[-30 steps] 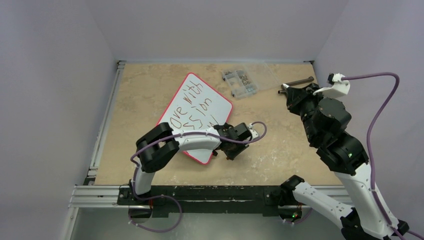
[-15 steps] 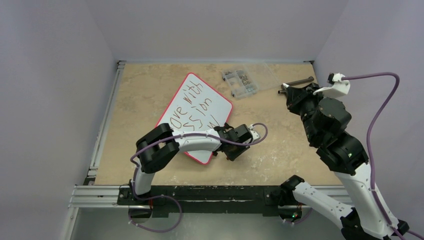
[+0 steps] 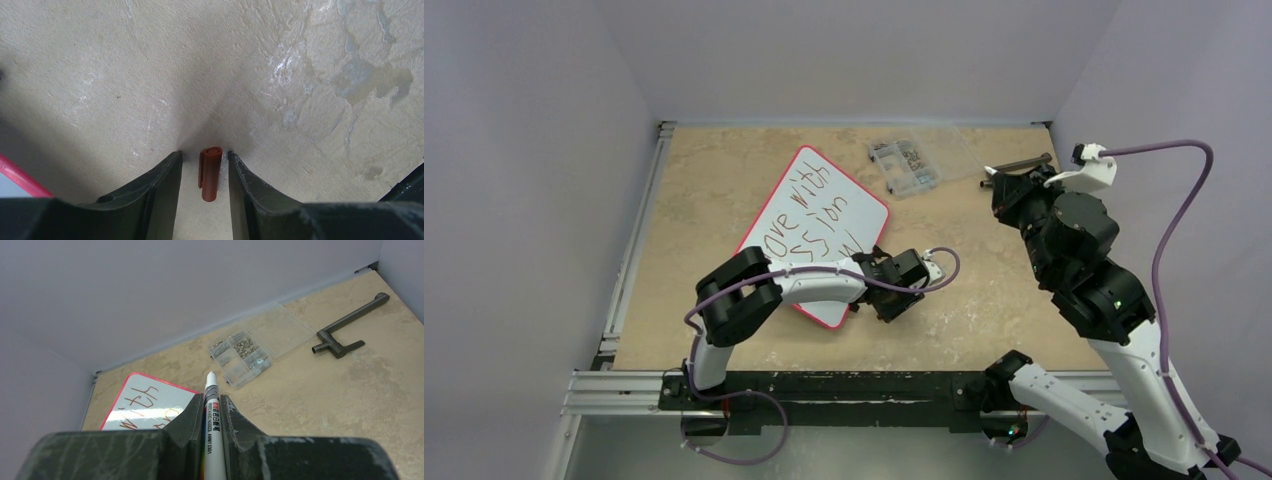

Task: Write a sentence on the whiteboard
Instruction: Close the whiteboard marker at the center of the board.

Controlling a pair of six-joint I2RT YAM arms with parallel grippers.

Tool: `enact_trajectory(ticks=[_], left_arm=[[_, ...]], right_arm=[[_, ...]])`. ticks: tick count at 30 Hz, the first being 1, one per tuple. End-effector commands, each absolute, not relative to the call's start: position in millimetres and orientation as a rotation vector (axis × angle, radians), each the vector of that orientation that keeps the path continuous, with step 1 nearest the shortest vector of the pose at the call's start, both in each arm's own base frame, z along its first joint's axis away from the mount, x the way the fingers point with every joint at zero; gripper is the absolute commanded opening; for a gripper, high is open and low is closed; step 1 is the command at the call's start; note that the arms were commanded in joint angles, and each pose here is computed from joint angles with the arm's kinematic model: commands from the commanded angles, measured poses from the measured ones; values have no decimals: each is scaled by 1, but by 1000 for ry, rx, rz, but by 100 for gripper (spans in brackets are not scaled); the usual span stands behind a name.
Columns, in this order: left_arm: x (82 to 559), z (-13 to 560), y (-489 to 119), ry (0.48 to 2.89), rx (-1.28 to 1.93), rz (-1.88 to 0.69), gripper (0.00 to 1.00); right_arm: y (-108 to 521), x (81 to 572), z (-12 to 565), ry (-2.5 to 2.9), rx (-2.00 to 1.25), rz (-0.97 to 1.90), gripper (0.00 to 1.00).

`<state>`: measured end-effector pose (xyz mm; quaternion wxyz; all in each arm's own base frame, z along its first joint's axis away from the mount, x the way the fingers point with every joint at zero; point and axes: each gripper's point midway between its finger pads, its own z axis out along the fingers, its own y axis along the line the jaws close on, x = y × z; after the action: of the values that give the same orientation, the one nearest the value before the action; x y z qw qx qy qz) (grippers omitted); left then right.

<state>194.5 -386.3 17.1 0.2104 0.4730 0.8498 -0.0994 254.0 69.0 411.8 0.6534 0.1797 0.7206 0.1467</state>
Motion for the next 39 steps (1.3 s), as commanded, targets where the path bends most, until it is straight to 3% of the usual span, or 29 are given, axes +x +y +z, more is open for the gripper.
enact_trajectory(ticks=[1, 13, 15, 20, 24, 39], left_arm=[[189, 1, -343, 2430, 1392, -80, 37], [181, 0, -336, 2459, 1418, -86, 30], [179, -2, -338, 2466, 1426, -103, 25], [170, -10, -347, 2494, 1465, -180, 0], [173, -2, -353, 2509, 1407, -222, 0], [243, 215, -360, 2277, 810, -952, 0]], right_arm=[[72, 257, 420, 1599, 426, 368, 0], [74, 260, 417, 1606, 425, 369, 0], [75, 261, 416, 1607, 424, 372, 0], [73, 260, 417, 1604, 428, 368, 0], [70, 257, 420, 1596, 434, 362, 0], [72, 251, 431, 1533, 407, 424, 0]])
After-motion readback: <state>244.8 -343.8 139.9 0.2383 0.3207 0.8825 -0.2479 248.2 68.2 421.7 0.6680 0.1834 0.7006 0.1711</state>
